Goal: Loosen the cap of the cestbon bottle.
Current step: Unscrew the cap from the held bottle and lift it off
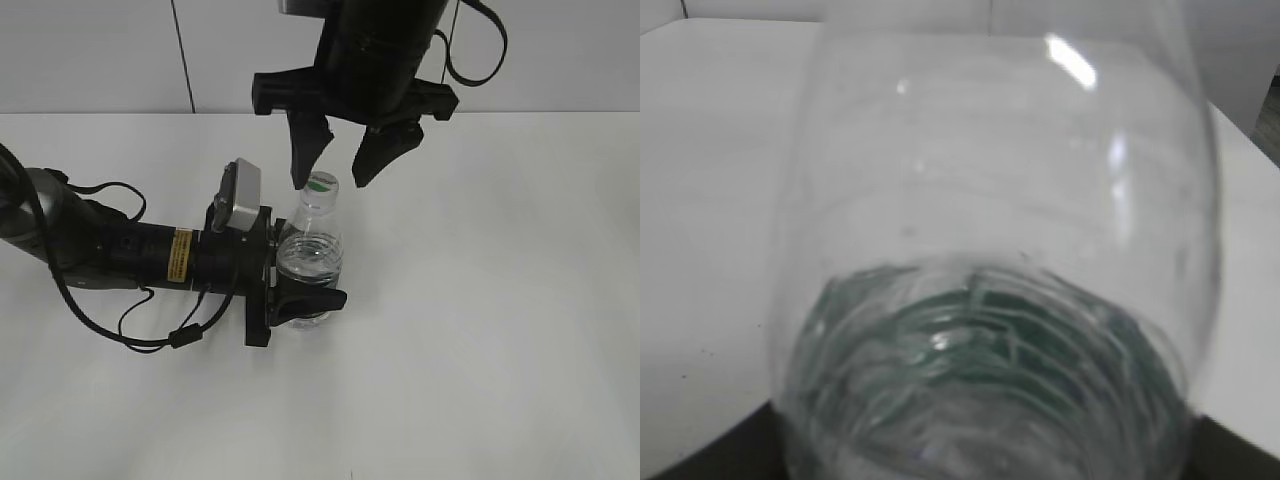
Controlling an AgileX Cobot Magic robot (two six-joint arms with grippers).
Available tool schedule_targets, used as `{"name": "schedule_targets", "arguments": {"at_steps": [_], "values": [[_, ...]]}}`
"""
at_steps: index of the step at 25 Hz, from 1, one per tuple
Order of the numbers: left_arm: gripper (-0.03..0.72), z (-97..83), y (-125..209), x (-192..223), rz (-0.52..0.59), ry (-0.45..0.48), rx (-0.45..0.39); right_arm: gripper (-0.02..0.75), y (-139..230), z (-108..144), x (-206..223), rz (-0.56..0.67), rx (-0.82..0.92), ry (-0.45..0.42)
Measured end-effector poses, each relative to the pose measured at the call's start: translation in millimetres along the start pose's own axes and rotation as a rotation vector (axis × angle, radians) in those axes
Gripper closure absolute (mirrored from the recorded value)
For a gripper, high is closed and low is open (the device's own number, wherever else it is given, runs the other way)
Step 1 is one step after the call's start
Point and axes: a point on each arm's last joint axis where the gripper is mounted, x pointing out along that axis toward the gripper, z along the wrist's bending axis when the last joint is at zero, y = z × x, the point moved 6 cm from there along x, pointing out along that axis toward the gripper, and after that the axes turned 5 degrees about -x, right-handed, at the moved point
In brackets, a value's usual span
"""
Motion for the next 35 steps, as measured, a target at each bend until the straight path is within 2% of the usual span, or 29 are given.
{"name": "schedule_targets", "arguments": {"at_steps": [20,28,32,35], "values": [[0.281,-0.2,0.1,0.0,0.001,0.002,0.0,0.281,1.2,-0.6,16.1,0.039,0.025,-0.007],[0.281,-0.2,0.1,0.0,0.001,0.002,0.0,0.435,1.1,0.1,16.1,0.039,0.027,-0.012],[0.281,-0.2,0.1,0.0,0.001,0.002,-0.001,0.435,1.0,0.1,16.1,0.038,0.005,-0.012],[0.281,-0.2,0.1,0.0,0.001,0.002,-0.001,0.435,1.0,0.1,16.1,0.037,-0.088,-0.014]]}}
